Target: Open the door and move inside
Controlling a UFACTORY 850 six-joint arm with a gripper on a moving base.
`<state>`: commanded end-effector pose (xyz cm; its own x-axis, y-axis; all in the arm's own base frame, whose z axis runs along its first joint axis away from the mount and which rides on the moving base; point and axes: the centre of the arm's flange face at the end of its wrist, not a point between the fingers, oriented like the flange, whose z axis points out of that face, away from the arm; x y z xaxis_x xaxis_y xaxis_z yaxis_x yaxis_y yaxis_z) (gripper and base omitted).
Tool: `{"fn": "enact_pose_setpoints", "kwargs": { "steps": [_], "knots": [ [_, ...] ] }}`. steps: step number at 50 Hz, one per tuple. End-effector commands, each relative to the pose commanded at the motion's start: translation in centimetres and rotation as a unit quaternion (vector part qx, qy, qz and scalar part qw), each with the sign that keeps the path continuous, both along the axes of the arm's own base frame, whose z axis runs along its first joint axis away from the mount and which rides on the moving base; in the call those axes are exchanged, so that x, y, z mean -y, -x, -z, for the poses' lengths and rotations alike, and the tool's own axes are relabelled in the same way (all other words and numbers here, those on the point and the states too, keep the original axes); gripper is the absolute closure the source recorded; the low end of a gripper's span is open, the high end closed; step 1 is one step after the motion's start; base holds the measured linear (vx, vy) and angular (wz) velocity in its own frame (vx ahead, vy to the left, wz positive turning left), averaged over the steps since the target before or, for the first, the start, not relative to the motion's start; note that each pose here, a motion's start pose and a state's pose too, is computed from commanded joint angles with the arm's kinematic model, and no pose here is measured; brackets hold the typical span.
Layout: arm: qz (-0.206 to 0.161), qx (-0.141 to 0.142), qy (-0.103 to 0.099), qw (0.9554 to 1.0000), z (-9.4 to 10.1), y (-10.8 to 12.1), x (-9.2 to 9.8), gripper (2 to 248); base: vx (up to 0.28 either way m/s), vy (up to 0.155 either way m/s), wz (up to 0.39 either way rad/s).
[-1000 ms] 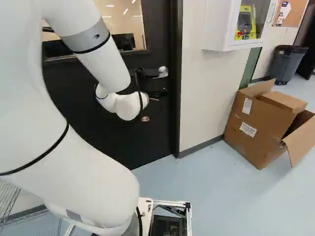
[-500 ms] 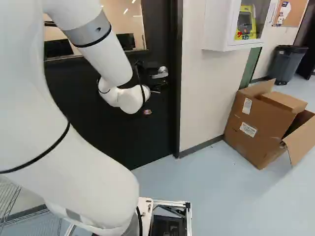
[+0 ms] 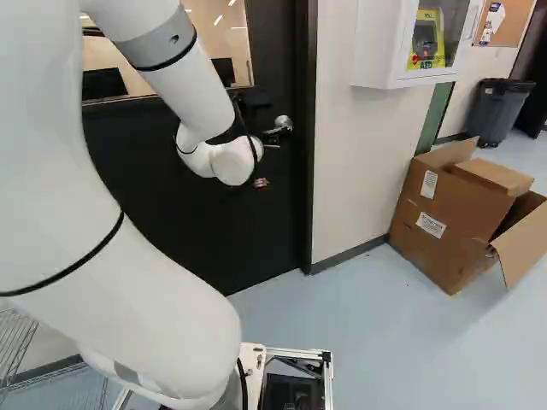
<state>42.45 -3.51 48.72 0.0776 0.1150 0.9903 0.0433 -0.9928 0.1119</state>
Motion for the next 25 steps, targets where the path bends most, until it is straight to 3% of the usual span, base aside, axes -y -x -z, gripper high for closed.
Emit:
{"fn": "enact_pose_setpoints", "kwargs": {
  "steps": [25],
  "knots": [
    [-0.045,0.022,0.050,0.9975,-2.5,-1.7,0.6,3,0.000,0.000,0.000]
  ]
}}
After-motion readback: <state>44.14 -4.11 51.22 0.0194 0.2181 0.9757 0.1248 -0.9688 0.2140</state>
